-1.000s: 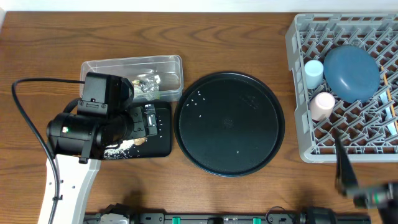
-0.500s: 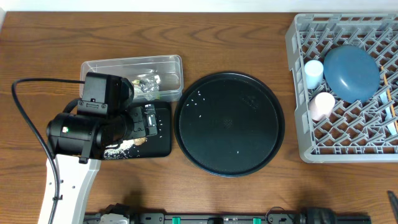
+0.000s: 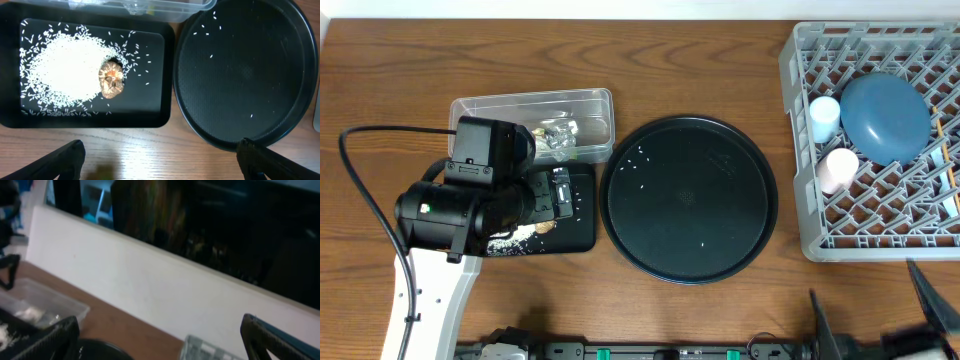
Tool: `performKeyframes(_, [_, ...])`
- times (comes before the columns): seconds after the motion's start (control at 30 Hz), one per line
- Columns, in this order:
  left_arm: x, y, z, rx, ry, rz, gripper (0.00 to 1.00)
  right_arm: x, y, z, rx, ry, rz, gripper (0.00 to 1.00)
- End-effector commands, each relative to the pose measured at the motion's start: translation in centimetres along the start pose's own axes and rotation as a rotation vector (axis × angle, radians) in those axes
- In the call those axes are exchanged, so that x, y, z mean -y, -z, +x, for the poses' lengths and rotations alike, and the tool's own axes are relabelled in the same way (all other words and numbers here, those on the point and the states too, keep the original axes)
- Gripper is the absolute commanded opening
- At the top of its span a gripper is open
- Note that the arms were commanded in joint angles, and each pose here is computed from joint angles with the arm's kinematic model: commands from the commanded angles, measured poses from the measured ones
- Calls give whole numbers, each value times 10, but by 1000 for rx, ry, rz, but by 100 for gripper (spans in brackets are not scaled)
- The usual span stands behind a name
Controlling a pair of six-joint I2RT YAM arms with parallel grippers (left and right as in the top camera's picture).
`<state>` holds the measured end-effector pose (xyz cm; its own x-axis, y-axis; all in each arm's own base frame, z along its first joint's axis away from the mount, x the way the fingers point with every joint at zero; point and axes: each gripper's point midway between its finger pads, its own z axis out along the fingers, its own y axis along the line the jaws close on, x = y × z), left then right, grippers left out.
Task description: Sort waste into correct bins and load items into the dishwasher rack
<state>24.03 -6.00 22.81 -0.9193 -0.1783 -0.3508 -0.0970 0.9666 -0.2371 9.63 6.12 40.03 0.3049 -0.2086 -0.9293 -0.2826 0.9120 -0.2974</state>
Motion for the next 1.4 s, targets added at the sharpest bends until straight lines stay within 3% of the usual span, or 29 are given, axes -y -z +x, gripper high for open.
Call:
performKeyframes(0.0, [-1, 1, -1, 5, -4, -10, 98, 0, -15, 18, 13, -43, -12, 99])
performKeyframes(0.2, [-1, 1, -1, 5, -4, -10, 98, 11, -44, 34, 115, -19, 28, 99])
performKeyframes(0.7, [-1, 1, -1, 5, -4, -10, 98, 45, -70, 116, 185, -263, 259, 99])
performKeyframes(1.23, [-1, 1, -1, 5, -4, -10, 98, 55, -69, 199, 54, -397, 414, 99])
performKeyframes(1.37, [-1, 1, -1, 5, -4, -10, 98, 47, -71, 224, -54, -413, 400, 99])
